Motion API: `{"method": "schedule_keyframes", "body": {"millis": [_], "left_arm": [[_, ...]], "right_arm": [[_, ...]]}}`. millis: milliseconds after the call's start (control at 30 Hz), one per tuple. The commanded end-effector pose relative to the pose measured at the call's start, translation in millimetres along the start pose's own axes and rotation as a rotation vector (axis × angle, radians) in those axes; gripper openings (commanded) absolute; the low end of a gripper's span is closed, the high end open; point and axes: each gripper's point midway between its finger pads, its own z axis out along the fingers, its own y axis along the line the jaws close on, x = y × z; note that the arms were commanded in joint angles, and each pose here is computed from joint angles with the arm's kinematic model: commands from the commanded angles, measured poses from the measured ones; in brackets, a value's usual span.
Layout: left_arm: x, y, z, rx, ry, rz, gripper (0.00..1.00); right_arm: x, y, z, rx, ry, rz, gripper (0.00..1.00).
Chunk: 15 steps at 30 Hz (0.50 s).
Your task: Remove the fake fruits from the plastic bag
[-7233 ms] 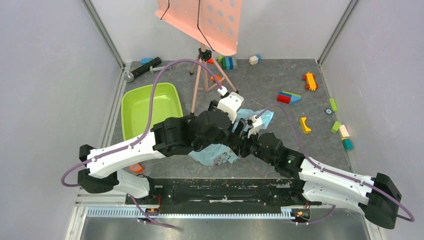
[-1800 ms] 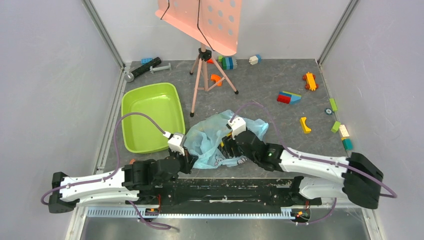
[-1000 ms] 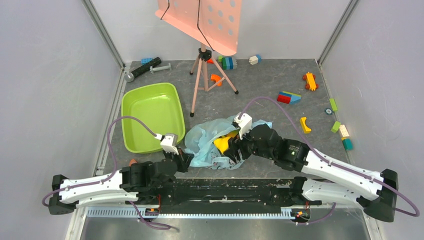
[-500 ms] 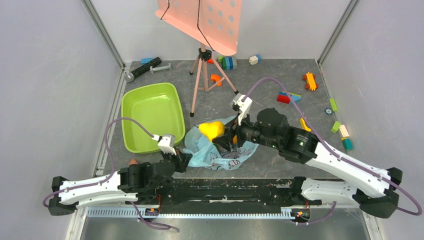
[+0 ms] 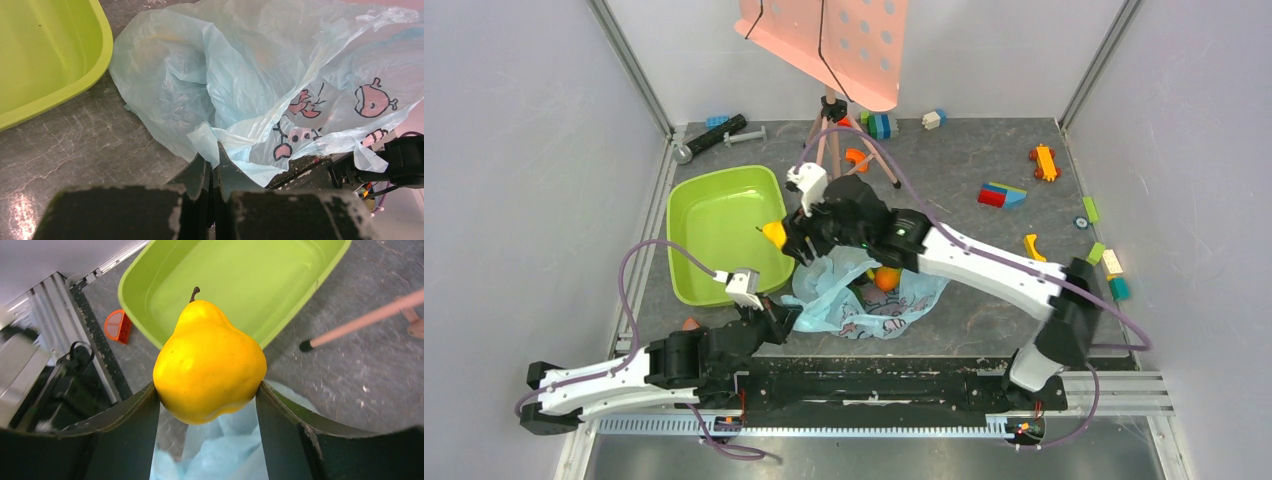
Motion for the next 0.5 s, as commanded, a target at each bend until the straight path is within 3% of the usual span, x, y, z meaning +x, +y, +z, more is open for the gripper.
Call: {"method": "schedule_keyframes", "body": {"millis": [0, 200, 467], "left_arm": [[-6, 7, -2, -0.030, -0.023, 0.010, 0.02], [-9, 3, -3, -0.023, -0.019, 0.022, 0.02], [-15, 1, -5, -0.018, -0.028, 0.038, 0.02]], "right_arm": [[-38, -2, 38, -0.069, -0.077, -0.064, 0.45], [-25, 0, 99, -0.200, -0.022, -0.165, 0.45], [9, 2, 148, -0.289, 0.022, -0.253, 0.48]]}}
